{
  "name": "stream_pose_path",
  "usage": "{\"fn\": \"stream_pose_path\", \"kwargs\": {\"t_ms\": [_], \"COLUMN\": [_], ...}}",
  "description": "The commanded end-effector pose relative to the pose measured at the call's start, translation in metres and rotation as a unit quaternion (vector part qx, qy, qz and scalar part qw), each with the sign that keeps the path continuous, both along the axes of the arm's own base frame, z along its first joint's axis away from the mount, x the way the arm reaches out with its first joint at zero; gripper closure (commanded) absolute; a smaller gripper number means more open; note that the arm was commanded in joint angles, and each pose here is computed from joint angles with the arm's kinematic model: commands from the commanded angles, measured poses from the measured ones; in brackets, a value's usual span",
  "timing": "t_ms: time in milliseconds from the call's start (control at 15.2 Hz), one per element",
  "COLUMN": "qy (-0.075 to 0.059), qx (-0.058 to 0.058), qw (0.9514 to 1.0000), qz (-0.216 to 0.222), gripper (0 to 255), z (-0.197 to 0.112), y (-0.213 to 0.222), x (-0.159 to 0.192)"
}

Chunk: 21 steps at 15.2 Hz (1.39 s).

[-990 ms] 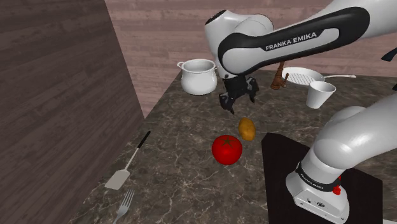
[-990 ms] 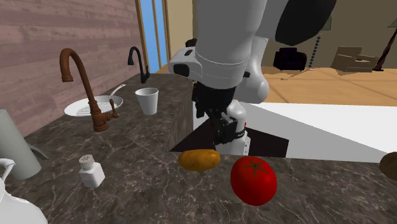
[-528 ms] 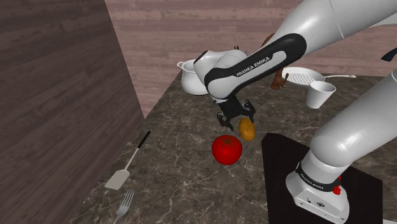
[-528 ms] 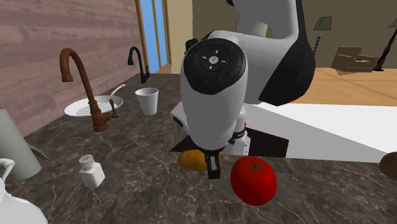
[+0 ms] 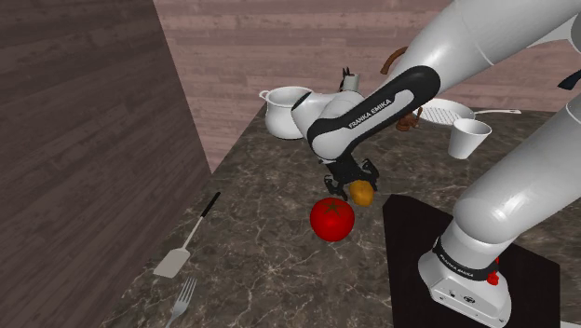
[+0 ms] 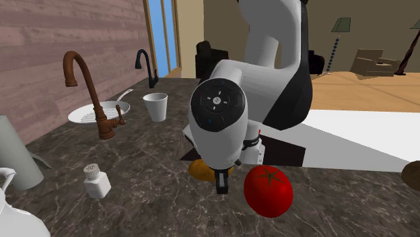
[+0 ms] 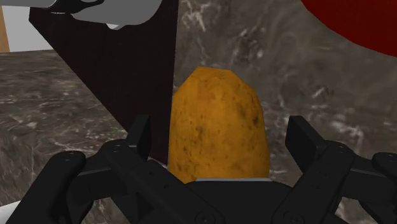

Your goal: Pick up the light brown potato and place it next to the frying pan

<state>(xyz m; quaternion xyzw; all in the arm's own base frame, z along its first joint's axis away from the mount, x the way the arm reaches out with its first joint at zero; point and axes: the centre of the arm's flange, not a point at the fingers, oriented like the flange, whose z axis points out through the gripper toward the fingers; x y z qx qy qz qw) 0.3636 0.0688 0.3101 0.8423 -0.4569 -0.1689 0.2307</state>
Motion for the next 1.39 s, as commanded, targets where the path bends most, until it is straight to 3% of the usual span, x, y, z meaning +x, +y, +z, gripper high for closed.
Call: {"fn": "stream_pose_path", "kwargs": {"t_ms": [0,462,528,1122,1320], "qy": [0.000,0.000,0.000,0.000,0.000], "qx": [0.000,0.000,0.000,0.000,0.000], "qw": [1.0000,1.0000,1.0000,1.0000,1.0000], "qz": [0.000,0.000,0.000,0.000,0.000], "gripper": [0,0,255,255,255], "z": [-0.003,-0.003,-0.003,-0.003,0.013], "y": [0.000,0.000,0.000,0.000,0.000], "x": [-0.002,-0.002,-0.002,-0.002,-0.002]}}
